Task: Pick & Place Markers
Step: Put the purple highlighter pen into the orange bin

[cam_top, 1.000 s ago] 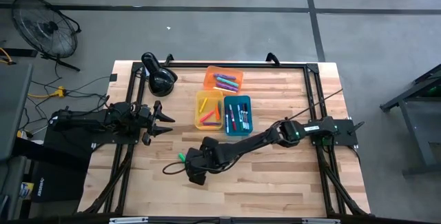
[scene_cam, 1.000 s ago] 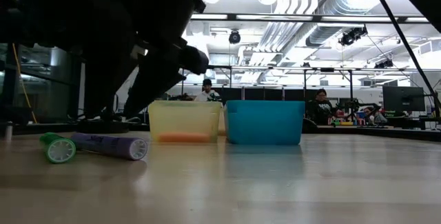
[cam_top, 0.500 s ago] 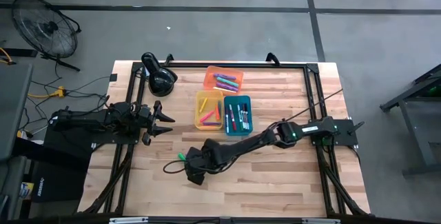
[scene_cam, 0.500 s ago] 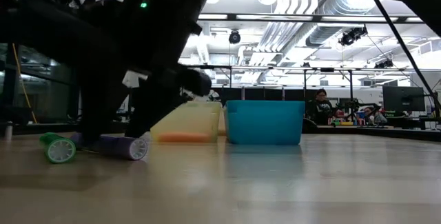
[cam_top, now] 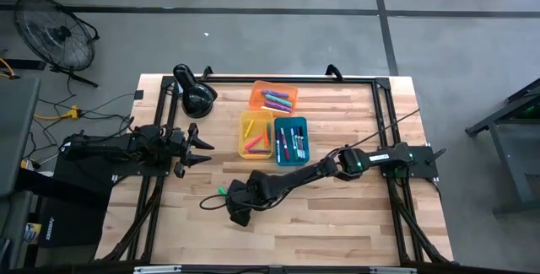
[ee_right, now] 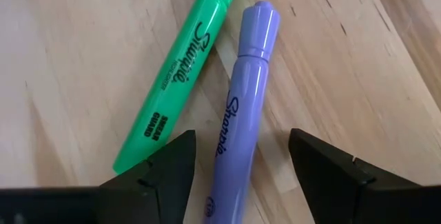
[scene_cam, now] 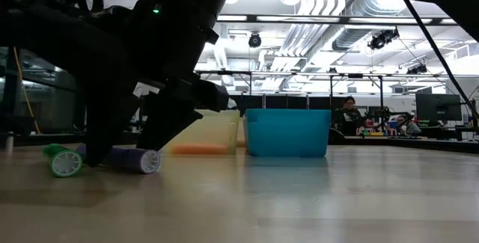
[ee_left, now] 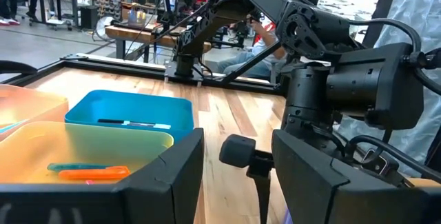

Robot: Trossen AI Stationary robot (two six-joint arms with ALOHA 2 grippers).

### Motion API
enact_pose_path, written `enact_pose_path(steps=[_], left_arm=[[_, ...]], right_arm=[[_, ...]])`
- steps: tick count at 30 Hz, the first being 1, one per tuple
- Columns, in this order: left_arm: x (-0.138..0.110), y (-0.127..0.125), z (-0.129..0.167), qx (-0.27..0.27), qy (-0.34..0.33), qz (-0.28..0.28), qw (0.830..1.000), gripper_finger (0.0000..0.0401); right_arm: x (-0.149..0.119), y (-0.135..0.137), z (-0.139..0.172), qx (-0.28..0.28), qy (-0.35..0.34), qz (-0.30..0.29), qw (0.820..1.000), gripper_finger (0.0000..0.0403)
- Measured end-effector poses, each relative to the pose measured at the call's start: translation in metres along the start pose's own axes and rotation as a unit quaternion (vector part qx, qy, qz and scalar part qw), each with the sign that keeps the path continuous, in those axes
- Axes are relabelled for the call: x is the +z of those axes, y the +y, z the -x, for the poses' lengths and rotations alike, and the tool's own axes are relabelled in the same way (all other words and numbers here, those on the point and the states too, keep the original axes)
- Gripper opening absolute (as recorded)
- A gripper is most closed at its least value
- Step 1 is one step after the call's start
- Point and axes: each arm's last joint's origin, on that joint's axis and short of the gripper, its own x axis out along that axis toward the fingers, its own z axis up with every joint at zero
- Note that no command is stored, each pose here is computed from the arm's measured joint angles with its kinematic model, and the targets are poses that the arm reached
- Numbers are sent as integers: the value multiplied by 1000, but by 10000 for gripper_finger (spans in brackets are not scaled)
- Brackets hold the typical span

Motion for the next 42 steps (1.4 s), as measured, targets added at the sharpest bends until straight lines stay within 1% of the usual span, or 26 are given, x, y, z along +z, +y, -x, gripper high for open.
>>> enact_pose_path(steps=[2,5,15,19,22,25,30,36,42], left_arm=[[0,0,0,0,0,0,1000,170],[0,0,0,0,0,0,1000,170],[0,0,0,0,0,0,1000,170],[0,0,0,0,0,0,1000,170],[0,0,0,0,0,0,1000,170],[0,0,0,0,0,0,1000,170],[0,0,0,0,0,0,1000,170],[0,0,0,0,0,0,1000,170],[0,0,0,0,0,0,1000,170]], right_arm=[[0,-1,-2,3,6,-1,1000,213],[1,-3,-2,11,18,-3,1000,189],[-3,-11,-3,-15,48,5,999,86],[-7,-13,-3,-23,73,14,997,59],[-9,-14,-2,-20,90,21,995,55],[-11,-16,-1,-18,111,22,993,60],[-16,-19,1,-25,147,31,988,57],[-16,-19,5,-21,148,60,987,54],[-15,-20,22,-22,158,88,983,54]])
